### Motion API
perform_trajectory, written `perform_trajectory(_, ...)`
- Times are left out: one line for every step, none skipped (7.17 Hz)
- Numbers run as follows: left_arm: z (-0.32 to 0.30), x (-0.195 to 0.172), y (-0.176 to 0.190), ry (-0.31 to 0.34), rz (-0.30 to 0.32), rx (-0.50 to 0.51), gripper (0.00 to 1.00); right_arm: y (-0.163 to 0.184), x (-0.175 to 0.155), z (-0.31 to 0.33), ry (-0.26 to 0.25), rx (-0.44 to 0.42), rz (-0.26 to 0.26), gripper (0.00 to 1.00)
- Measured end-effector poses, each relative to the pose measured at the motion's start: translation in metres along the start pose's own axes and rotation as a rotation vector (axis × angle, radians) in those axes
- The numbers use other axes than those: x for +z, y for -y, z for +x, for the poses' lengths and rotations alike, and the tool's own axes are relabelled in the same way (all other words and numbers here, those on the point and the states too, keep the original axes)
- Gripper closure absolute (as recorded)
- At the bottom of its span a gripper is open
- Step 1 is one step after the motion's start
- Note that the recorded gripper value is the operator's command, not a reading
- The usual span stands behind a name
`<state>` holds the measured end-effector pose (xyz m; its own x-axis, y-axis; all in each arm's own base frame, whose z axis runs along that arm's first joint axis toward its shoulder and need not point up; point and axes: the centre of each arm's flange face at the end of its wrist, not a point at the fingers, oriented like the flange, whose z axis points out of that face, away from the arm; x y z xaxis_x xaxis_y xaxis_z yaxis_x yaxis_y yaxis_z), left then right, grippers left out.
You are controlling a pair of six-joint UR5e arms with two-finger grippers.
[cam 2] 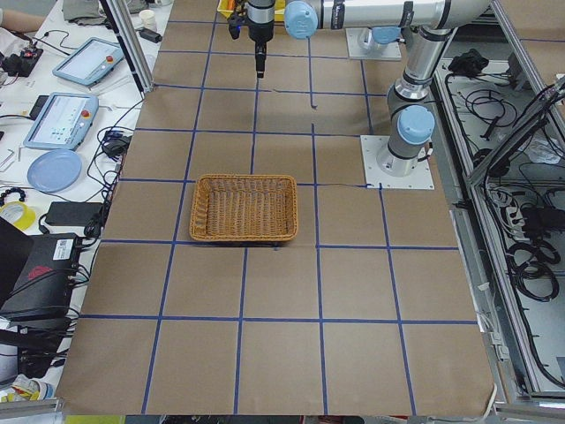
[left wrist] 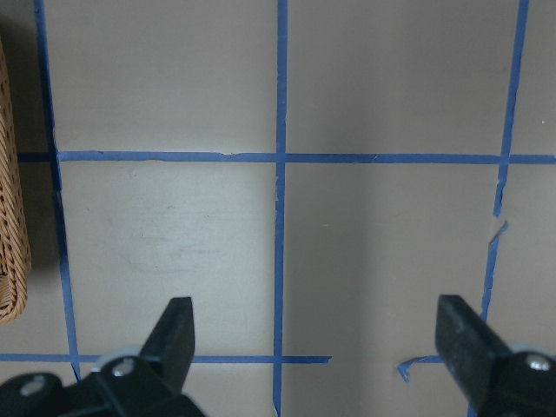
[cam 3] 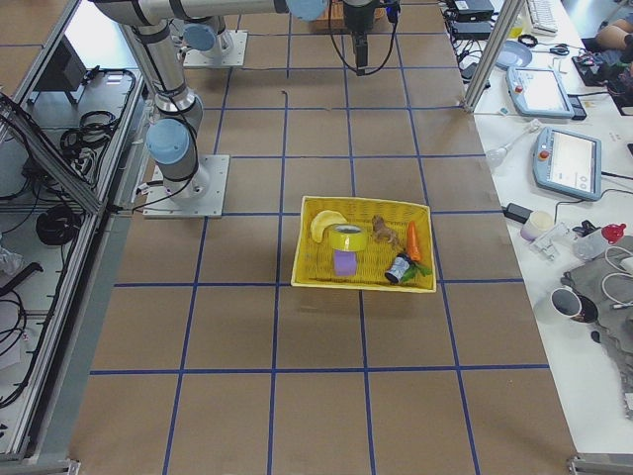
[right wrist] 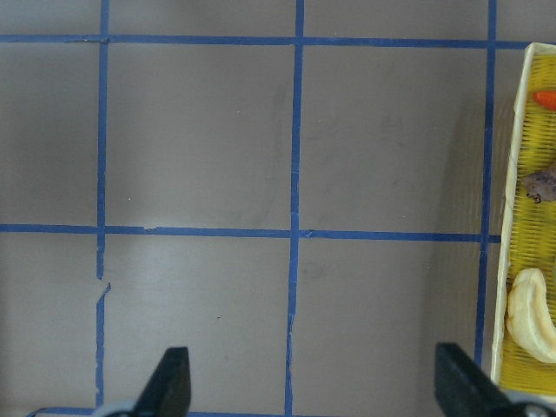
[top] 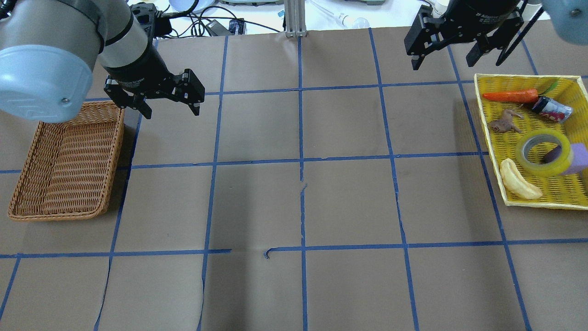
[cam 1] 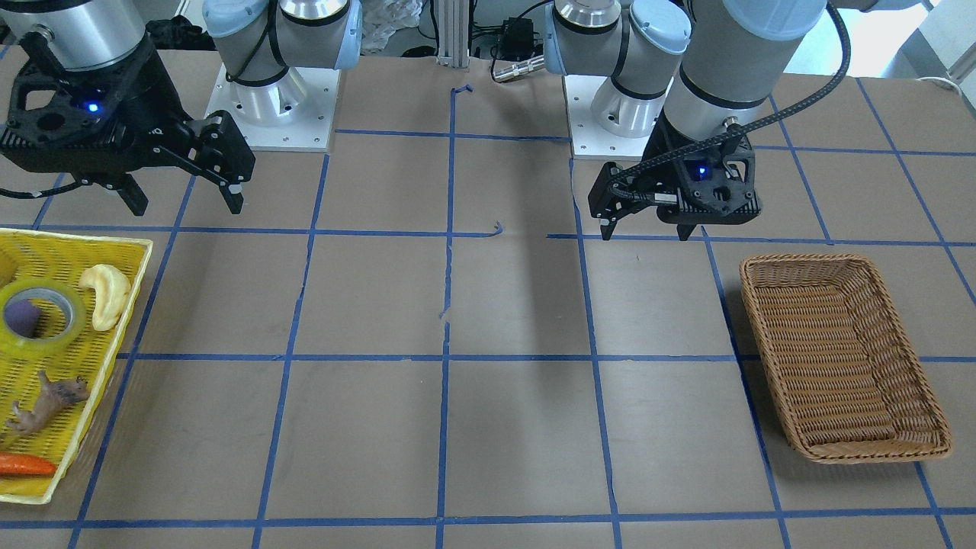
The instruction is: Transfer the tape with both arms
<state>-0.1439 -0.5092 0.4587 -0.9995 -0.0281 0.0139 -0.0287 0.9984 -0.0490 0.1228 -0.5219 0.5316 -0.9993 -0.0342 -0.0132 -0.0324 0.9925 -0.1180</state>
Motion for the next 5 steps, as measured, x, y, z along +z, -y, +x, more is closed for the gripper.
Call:
perform_trajectory(0.0,-0.0002,0.0001,0.0,0.001,-0.001,0.0,0.0,0.0,0.0,0.0,0.0,0.0,0.0)
perform_trajectory(0.0,-0.0001,0.0,0.0,0.0,-0.002,0.0,0.0,0.0,0.0001,0.0,0.0,0.0,0.0)
perform_trajectory(0.0,0.0003,-0.0001,0.0,-0.001,-0.003,0.0,0.0001,0.0,0.0004,0.0,0.001,0.0,0.0)
perform_trajectory(0.0001,0.0005,-0.0001,-0.001,-0.001,-0.005,0.0,0.0001,0.0,0.0007,0.0,0.001,0.0,0.0)
perform_trajectory(0.0001,0.0013,0.0002,-0.001,-0.003,-0.006,0.0,0.0002,0.0001,0.0007,0.0,0.001,0.0,0.0)
